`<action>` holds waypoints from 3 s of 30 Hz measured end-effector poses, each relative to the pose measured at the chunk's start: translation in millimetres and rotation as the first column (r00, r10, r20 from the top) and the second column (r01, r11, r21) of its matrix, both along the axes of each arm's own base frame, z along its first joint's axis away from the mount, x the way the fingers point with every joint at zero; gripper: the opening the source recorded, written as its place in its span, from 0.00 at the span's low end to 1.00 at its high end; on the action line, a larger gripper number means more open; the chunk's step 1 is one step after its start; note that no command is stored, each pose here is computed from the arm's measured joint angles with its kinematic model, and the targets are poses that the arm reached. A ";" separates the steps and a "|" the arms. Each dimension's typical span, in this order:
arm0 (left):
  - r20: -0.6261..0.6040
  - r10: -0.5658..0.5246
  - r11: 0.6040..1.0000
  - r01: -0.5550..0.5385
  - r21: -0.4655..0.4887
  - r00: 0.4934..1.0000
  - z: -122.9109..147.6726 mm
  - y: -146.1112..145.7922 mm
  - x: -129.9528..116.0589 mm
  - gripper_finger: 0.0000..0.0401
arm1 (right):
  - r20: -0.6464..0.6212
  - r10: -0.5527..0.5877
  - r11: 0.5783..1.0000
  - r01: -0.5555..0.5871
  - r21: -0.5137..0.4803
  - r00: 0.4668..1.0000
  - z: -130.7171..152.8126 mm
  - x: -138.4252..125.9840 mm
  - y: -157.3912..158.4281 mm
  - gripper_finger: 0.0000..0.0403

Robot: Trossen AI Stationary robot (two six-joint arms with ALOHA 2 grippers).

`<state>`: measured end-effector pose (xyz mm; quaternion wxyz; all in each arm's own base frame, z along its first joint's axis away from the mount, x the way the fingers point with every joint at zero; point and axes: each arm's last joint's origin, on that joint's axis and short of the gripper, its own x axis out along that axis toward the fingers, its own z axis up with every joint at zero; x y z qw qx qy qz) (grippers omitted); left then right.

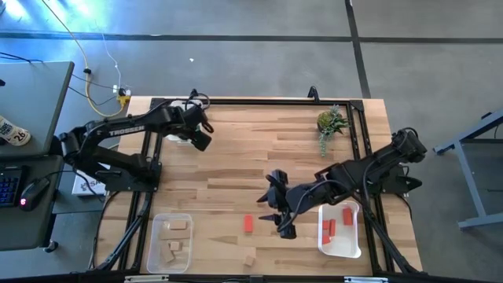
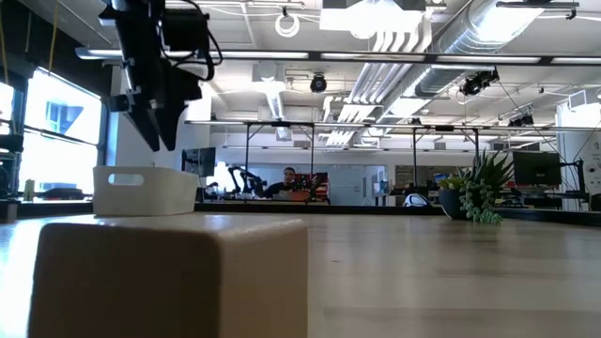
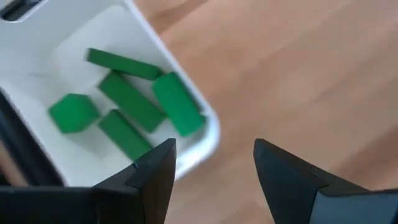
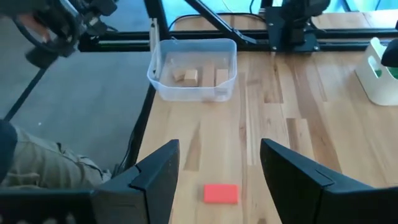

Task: Sort & place blocks by color
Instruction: Put the orange block into the bottom white bin

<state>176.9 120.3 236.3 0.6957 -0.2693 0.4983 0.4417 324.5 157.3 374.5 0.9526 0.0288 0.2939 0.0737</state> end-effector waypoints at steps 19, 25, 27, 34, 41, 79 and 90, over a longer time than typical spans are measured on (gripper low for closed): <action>0.253 -0.242 0.958 0.272 -0.094 0.937 21.5 -103.2 22.4 0.50 | -0.060 0.205 0.976 -0.209 -0.067 0.977 -32.8 19.4 24.6 0.58; 0.275 -0.262 0.944 0.306 -0.128 0.925 21.3 -129.0 23.1 0.50 | -0.042 0.334 0.935 -0.337 -0.115 0.942 -46.9 27.3 42.6 0.58; 0.281 -0.266 0.940 0.313 -0.138 0.922 21.3 -135.6 22.7 0.50 | -0.033 0.356 0.925 -0.357 -0.132 0.934 -51.9 30.7 47.6 0.58; 0.302 -0.247 0.934 0.310 -0.179 0.921 21.4 -155.3 20.3 0.50 | -0.046 0.443 0.866 -0.441 -0.237 0.895 -76.2 42.4 62.5 0.58; 0.314 -0.237 0.928 0.310 -0.207 0.920 21.3 -169.9 17.2 0.50 | -0.088 0.541 0.803 -0.544 -0.243 0.837 -105.5 54.4 73.5 0.58; 0.331 -0.255 0.932 0.322 -0.165 0.908 21.8 -187.8 12.0 0.50 | -0.502 0.586 0.448 -0.770 -0.454 0.636 -222.8 103.5 10.3 0.58; 0.334 -0.253 0.940 0.312 -0.139 0.908 22.0 -187.0 12.2 0.50 | -0.519 0.618 0.383 -0.802 -0.458 0.591 -234.9 107.5 8.0 0.58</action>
